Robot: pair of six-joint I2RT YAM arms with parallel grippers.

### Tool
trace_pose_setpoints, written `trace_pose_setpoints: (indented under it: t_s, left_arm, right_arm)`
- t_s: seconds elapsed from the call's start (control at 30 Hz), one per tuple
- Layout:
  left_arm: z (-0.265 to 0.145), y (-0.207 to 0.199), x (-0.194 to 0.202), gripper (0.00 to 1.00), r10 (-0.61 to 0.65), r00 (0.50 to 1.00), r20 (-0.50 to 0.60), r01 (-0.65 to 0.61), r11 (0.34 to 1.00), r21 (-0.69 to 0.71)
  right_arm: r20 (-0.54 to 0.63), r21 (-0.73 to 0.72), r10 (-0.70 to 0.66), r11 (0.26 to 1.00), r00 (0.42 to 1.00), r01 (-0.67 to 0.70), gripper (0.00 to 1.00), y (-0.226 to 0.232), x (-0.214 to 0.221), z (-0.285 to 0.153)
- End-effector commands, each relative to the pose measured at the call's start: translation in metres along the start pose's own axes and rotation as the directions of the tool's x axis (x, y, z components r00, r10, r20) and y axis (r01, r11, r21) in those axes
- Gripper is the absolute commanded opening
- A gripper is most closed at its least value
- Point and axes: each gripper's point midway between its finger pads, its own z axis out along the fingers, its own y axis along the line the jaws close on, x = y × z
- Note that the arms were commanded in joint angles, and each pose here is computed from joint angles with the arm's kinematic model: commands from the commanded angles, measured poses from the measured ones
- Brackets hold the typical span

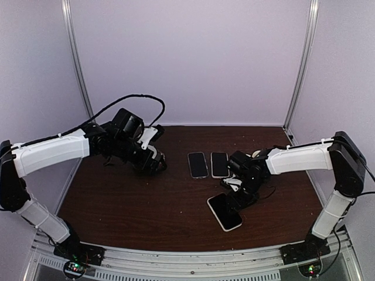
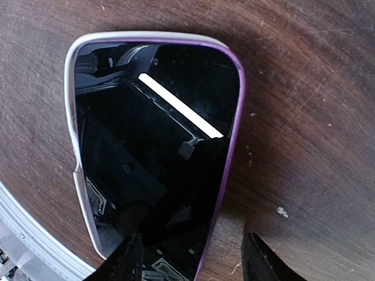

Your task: Put the phone into the phone case

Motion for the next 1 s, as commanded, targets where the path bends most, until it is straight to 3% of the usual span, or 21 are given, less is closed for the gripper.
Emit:
trace_pose_setpoints:
  t_s: [0.0,0.07,0.13,0.2,0.3,0.37,0.4,0.47,0.53,0.63,0.73,0.87,0.97]
  left_arm:
    - [-0.007,-0.003,-0.01,0.91,0.014,0.999,0.047,-0.015,1.0,0.026]
    - [-0.005,-0.007,-0.007,0.87,0.034,0.999,0.039,-0.036,0.998,0.049]
    - [-0.001,-0.021,-0.005,0.75,0.08,0.996,0.038,-0.084,0.99,0.111]
    - [0.005,-0.059,0.005,0.65,0.239,0.969,0.057,-0.245,0.948,0.201]
    - [0.019,-0.13,0.041,0.57,0.57,0.811,0.13,-0.583,0.772,0.254]
    - [0.038,-0.158,0.064,0.51,0.7,0.698,0.15,-0.713,0.659,0.24]
    - [0.049,-0.169,0.07,0.46,0.729,0.666,0.156,-0.741,0.625,0.244]
    - [0.073,-0.182,0.066,0.36,0.742,0.649,0.166,-0.757,0.608,0.24]
    - [0.103,-0.194,0.069,0.34,0.767,0.62,0.166,-0.779,0.575,0.251]
    - [0.132,-0.218,0.078,0.31,0.845,0.49,0.215,-0.865,0.441,0.24]
    - [0.159,-0.226,0.091,0.19,0.908,0.367,0.204,-0.921,0.324,0.216]
    - [0.179,-0.225,0.097,0.14,0.935,0.312,0.167,-0.937,0.273,0.218]
    - [0.182,-0.227,0.098,0.14,0.938,0.307,0.161,-0.936,0.266,0.232]
  right_arm:
    - [-0.011,0.149,0.018,0.989,1.0,-0.016,0.58,-0.025,0.002,-0.006]
    - [0.002,0.151,0.024,0.988,1.0,-0.024,0.55,-0.023,0.001,-0.01]
    - [0.021,0.132,0.027,0.991,0.999,-0.029,0.49,-0.015,-0.001,-0.015]
    - [0.041,0.101,0.041,0.994,0.998,-0.045,0.45,-0.008,-0.002,-0.018]
    - [0.07,0.09,0.069,0.993,0.995,-0.075,0.4,-0.007,-0.001,-0.021]
    - [0.077,0.082,0.069,0.994,0.995,-0.075,0.36,-0.007,-0.001,-0.018]
    - [0.073,0.074,0.067,0.995,0.995,-0.073,0.34,-0.007,-0.001,-0.016]
    - [0.065,0.056,0.066,0.996,0.996,-0.069,0.29,-0.005,-0.001,-0.011]
    - [0.062,0.042,0.075,0.996,0.995,-0.077,0.3,-0.006,-0.001,-0.008]
    - [0.078,0.003,0.081,0.997,0.994,-0.081,0.25,-0.005,-0.004,-0.008]
    - [0.104,-0.036,0.084,0.996,0.991,-0.081,0.19,0.0,-0.006,-0.012]
    - [0.107,-0.04,0.095,0.995,0.99,-0.091,0.19,-0.002,-0.003,-0.011]
    - [0.098,-0.004,0.102,0.995,0.99,-0.102,0.19,-0.009,0.002,-0.012]
